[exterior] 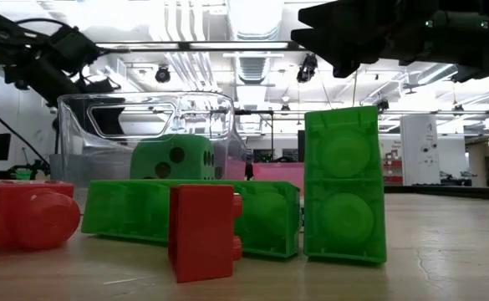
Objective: Pick & Place Toys
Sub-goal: Put the white deck of cards into the black bin
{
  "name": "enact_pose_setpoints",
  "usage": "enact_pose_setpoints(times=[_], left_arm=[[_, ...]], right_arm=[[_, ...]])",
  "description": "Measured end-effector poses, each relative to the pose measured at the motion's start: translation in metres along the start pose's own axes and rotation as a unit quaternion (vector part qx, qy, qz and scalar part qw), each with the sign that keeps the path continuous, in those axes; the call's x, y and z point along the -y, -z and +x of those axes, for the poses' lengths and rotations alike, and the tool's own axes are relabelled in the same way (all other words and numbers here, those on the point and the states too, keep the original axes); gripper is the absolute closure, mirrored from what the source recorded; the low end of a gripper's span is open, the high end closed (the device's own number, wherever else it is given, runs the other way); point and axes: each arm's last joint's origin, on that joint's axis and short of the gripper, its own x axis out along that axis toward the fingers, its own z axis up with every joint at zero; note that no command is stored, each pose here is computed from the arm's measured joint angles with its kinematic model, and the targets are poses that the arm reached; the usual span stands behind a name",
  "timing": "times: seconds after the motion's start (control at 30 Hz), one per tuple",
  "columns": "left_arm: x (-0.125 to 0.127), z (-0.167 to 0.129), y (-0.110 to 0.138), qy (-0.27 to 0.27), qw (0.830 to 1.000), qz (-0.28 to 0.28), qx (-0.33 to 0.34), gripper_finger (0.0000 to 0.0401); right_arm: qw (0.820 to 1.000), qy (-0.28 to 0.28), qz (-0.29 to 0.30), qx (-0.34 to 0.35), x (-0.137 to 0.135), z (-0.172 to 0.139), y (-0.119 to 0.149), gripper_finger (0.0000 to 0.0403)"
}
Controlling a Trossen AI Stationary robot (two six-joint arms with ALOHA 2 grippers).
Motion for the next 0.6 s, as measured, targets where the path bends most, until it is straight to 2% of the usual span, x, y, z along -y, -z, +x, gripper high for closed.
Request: enact_pose_setpoints(times=[0.13,0.23,0.37,0.43,0.6], left_arm=[[0.001,-0.009,-0.005,0.044,0.998,-0.002,0.032,0.009],[0.004,-0.017,-0.009,0.121,0.991,0.005,0.063,0.0089],[0.013,-0.024,-0.008,0.266,0.958,0.021,0.108,0.0089],[0.018,-0.025,-0.004,0.318,0.939,0.025,0.125,0.0089],[0.03,-0.024,0.009,0.369,0.92,0.043,0.123,0.0089]], right_arm=[[1.0,0.0,0.0,0.0,0.0,0.0,0.0,0.0169],[1.0,0.0,-0.001,-0.003,0.0,0.0,0.001,0.0169],[1.0,0.0,-0.001,-0.003,0.0,0.0,0.001,0.0169],[1.0,0.0,-0.001,-0.005,0.0,0.0,0.001,0.0169],[1.0,0.001,0.015,-0.026,0.0,0.0,0.005,0.0169]])
